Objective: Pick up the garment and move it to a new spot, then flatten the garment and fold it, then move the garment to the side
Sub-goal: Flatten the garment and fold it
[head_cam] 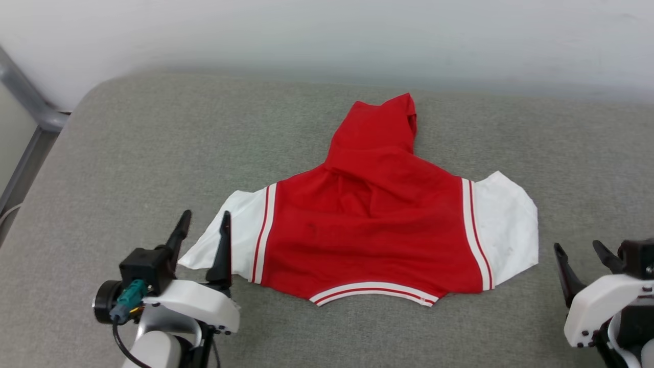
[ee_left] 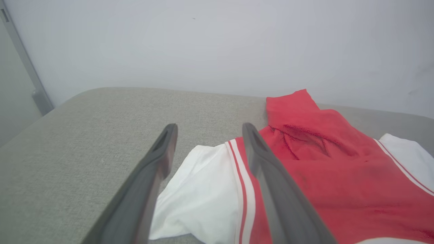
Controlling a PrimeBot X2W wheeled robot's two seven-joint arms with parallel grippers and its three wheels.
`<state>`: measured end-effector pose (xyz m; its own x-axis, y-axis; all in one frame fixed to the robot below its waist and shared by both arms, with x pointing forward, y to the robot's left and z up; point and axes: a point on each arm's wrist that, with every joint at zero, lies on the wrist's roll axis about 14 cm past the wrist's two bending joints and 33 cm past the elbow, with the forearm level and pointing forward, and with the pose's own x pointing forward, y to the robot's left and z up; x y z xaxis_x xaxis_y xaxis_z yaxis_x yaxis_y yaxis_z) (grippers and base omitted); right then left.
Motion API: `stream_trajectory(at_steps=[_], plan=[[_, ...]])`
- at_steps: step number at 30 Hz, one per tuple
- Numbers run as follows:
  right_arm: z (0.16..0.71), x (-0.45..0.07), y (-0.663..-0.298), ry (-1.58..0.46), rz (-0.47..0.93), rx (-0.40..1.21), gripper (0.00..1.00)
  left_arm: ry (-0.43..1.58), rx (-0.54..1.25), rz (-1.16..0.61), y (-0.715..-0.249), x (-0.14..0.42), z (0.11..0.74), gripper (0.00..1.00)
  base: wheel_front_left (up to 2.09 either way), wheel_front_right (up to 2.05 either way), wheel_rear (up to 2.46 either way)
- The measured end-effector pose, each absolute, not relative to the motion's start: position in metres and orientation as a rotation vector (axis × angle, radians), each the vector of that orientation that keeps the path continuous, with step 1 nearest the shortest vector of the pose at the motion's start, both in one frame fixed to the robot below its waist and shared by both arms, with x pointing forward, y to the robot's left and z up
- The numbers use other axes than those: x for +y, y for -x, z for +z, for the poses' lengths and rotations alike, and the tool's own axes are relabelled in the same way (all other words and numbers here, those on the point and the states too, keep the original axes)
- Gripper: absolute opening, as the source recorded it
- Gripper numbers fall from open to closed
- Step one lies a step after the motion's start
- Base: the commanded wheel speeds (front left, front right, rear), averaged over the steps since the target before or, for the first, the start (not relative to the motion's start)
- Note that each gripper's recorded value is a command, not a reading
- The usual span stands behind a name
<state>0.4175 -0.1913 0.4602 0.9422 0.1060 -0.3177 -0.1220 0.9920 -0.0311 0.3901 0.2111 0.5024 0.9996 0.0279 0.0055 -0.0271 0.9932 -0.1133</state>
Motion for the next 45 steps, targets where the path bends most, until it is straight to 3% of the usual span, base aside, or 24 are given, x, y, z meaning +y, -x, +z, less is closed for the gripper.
stream_trajectory(at_steps=[11,19,20,21,22,29,41,42,45], plan=[[0.403,-0.184,-0.446,0.045,0.149,0.676,1.00,0.112,-0.018,0.012,-0.380,0.204,0.502,1.00,0.00,0.00,0.00],[0.370,-0.165,-0.452,0.084,0.201,0.806,1.00,0.106,0.016,0.054,-0.376,0.216,0.492,1.00,0.00,0.00,0.00],[0.368,-0.164,-0.451,0.089,0.207,0.814,0.95,0.107,0.021,0.058,-0.375,0.217,0.490,1.00,0.00,0.00,0.00],[0.367,-0.164,-0.451,0.101,0.209,0.818,0.42,0.108,0.025,0.061,-0.374,0.218,0.489,1.00,0.00,0.00,0.00],[0.367,-0.165,-0.452,0.112,0.211,0.813,0.00,0.108,0.026,0.062,-0.374,0.219,0.488,1.00,0.00,0.00,0.00],[0.380,-0.181,-0.445,0.151,0.186,0.756,0.00,0.124,0.030,0.057,-0.370,0.217,0.487,1.00,0.00,0.00,0.00],[0.415,-0.273,-0.409,0.271,-0.018,0.754,0.00,0.150,0.062,0.000,-0.374,0.197,0.479,1.00,0.00,0.00,0.00],[0.420,-0.285,-0.404,0.293,-0.056,0.744,1.00,0.152,0.085,-0.013,-0.374,0.192,0.472,1.00,0.00,0.00,0.00],[0.426,-0.289,-0.406,0.300,-0.077,0.699,1.00,0.154,0.100,-0.023,-0.374,0.189,0.467,1.00,0.00,0.00,0.00]])
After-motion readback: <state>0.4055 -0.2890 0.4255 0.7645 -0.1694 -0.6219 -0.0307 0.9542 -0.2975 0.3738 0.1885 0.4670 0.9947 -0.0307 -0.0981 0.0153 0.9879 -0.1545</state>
